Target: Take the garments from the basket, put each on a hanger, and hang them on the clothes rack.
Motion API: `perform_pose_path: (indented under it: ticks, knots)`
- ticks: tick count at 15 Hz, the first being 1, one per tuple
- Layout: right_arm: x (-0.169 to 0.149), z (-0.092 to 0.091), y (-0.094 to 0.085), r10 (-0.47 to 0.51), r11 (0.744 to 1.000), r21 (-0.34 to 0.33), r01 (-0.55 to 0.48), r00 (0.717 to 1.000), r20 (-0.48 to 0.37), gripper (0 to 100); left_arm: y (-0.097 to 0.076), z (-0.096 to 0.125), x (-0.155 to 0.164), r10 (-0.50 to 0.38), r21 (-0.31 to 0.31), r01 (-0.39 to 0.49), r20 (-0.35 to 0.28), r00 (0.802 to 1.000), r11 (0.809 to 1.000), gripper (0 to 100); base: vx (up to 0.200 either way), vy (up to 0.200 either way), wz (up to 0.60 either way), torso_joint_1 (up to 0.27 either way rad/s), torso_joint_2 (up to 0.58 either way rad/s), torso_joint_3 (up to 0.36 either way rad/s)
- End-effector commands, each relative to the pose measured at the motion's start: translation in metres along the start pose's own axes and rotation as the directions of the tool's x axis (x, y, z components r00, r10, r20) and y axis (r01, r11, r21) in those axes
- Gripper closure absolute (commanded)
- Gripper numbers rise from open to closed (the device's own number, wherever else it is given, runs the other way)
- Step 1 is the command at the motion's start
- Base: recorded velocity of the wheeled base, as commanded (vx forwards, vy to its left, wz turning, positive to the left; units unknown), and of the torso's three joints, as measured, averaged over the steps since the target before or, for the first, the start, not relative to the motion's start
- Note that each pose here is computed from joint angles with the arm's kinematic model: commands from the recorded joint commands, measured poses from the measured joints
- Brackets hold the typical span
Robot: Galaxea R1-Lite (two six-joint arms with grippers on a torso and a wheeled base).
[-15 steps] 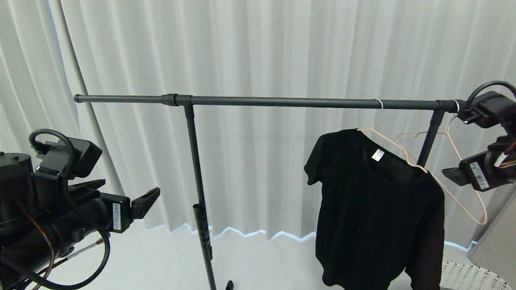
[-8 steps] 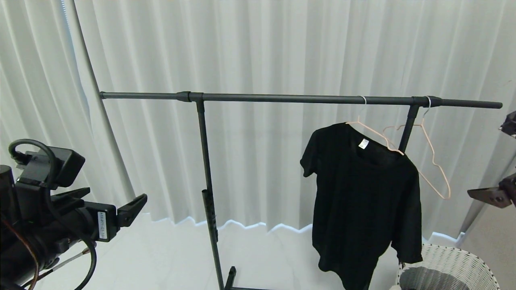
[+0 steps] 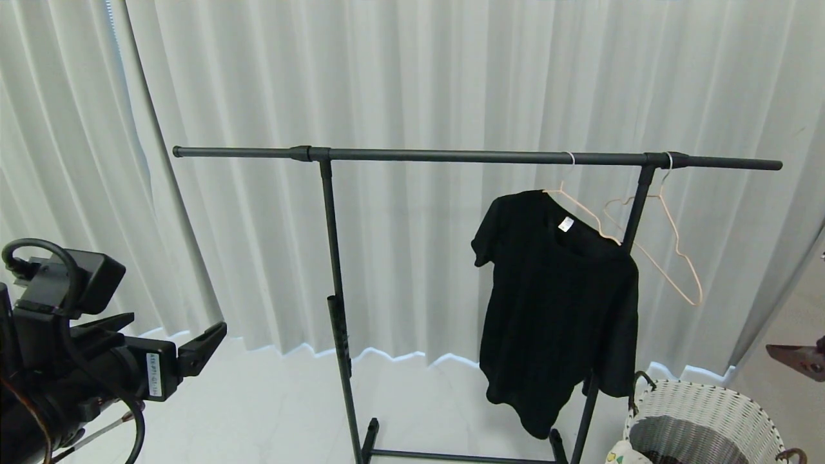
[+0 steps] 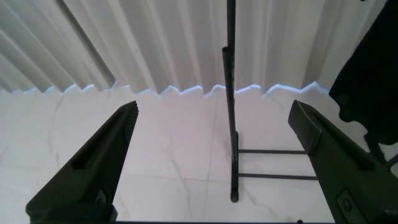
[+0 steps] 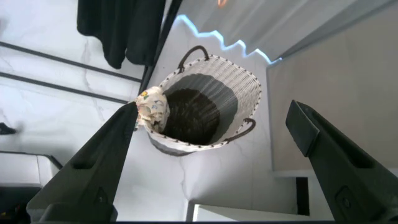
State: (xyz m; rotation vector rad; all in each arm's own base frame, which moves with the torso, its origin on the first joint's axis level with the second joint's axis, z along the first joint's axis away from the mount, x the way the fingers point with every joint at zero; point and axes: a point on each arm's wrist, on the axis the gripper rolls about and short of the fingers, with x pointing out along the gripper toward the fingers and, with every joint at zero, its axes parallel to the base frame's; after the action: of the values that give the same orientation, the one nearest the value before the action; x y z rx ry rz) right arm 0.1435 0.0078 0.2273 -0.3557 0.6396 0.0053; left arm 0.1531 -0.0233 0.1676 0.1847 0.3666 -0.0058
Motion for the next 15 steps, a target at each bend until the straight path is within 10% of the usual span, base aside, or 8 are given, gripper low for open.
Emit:
perform_pose_path:
  ticks: [1, 15]
  knots:
    - [-0.0036, -0.0068, 0.0005, -0.006, 1.000, 0.003, 0.006, 1.000, 0.001, 0, 0.0000, -0.0044, -0.0006, 0.001, 0.001, -0.001, -0.013, 1.000, 1.000, 0, 0.000, 0.000, 0.00, 0.000, 0.00, 0.000]
    - [0.0016, -0.0053, -0.0028, -0.026, 0.999, 0.018, 0.026, 1.000, -0.006, 0, 0.0050, -0.0140, 0.0019, 0.035, -0.008, -0.036, -0.057, 0.998, 0.999, 0, 0.000, 0.000, 0.00, -0.069, 0.16, 0.089]
